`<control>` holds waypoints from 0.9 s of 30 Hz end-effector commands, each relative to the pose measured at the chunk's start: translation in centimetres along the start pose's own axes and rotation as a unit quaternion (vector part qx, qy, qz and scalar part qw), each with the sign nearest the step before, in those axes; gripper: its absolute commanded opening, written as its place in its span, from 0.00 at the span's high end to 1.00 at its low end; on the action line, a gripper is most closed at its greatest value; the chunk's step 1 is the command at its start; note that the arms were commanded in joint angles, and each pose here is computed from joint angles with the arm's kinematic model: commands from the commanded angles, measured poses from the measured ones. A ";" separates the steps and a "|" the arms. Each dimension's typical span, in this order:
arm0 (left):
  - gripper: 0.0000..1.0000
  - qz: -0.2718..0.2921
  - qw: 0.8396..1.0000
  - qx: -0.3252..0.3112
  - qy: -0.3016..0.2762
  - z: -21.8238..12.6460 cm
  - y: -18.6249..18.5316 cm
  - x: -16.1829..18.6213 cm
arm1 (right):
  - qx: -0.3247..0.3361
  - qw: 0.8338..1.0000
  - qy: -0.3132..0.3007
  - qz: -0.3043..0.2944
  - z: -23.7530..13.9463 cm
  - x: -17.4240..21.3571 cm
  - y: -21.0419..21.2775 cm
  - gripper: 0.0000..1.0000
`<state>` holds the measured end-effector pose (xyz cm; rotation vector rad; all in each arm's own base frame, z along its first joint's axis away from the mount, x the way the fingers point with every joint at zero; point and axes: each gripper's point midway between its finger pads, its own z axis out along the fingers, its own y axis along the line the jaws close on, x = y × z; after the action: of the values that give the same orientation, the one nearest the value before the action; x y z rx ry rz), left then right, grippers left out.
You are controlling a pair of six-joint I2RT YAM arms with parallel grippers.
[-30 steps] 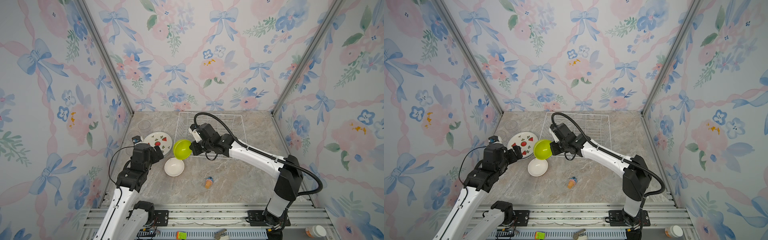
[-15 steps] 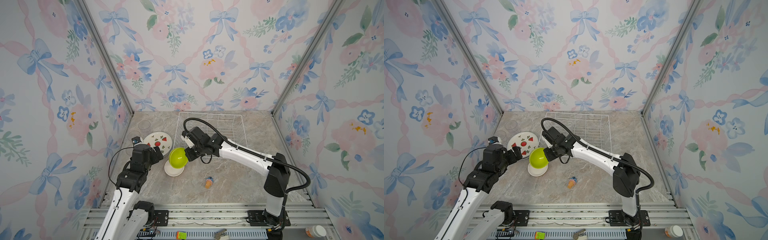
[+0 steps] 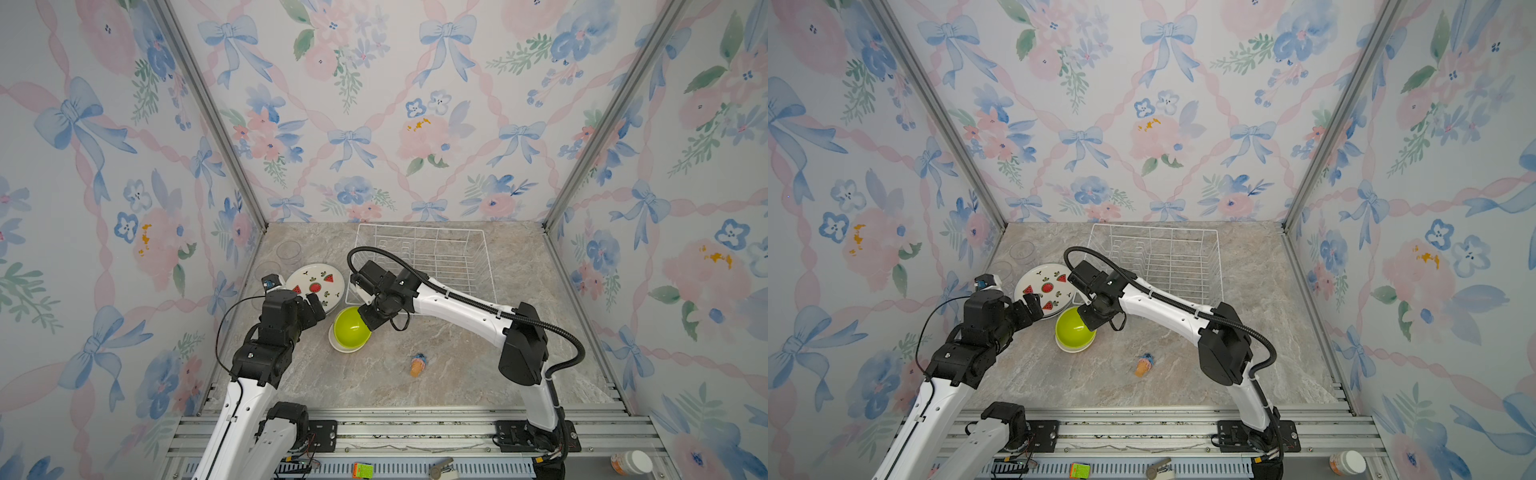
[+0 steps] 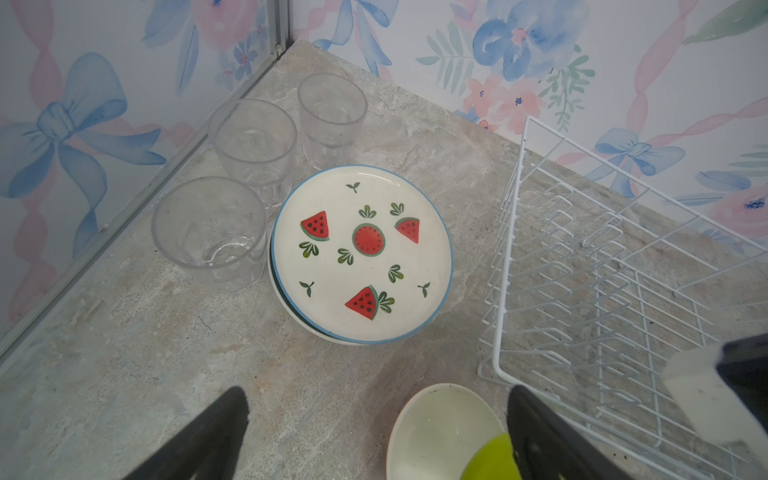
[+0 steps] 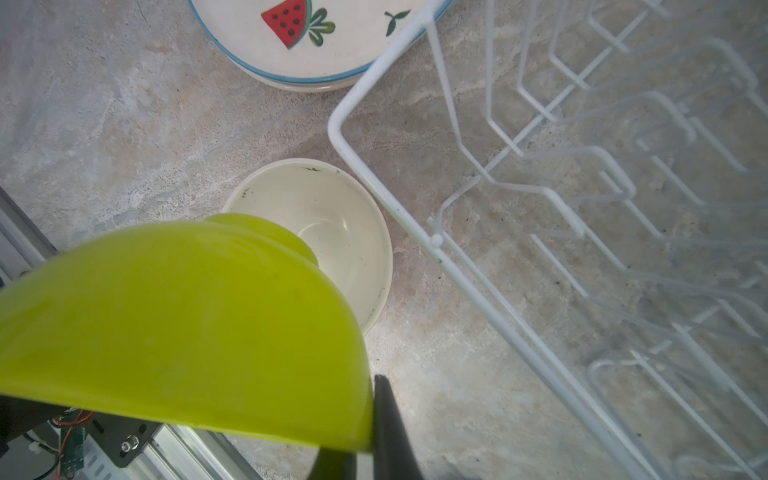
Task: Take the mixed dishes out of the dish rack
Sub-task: 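Lower the lime-green bowl into the white bowl and open the right gripper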
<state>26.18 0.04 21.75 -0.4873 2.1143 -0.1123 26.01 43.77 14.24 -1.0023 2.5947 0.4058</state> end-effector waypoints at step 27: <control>0.02 0.000 1.000 0.013 -0.002 0.1 0.4 0.6 | 0.063 0.994 0.070 -0.046 3.1 0.7 -1.0 1.00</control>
<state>25.78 0.17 21.10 -0.4876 2.1081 -0.1339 26.42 43.77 10.48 -1.1457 2.6486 0.1603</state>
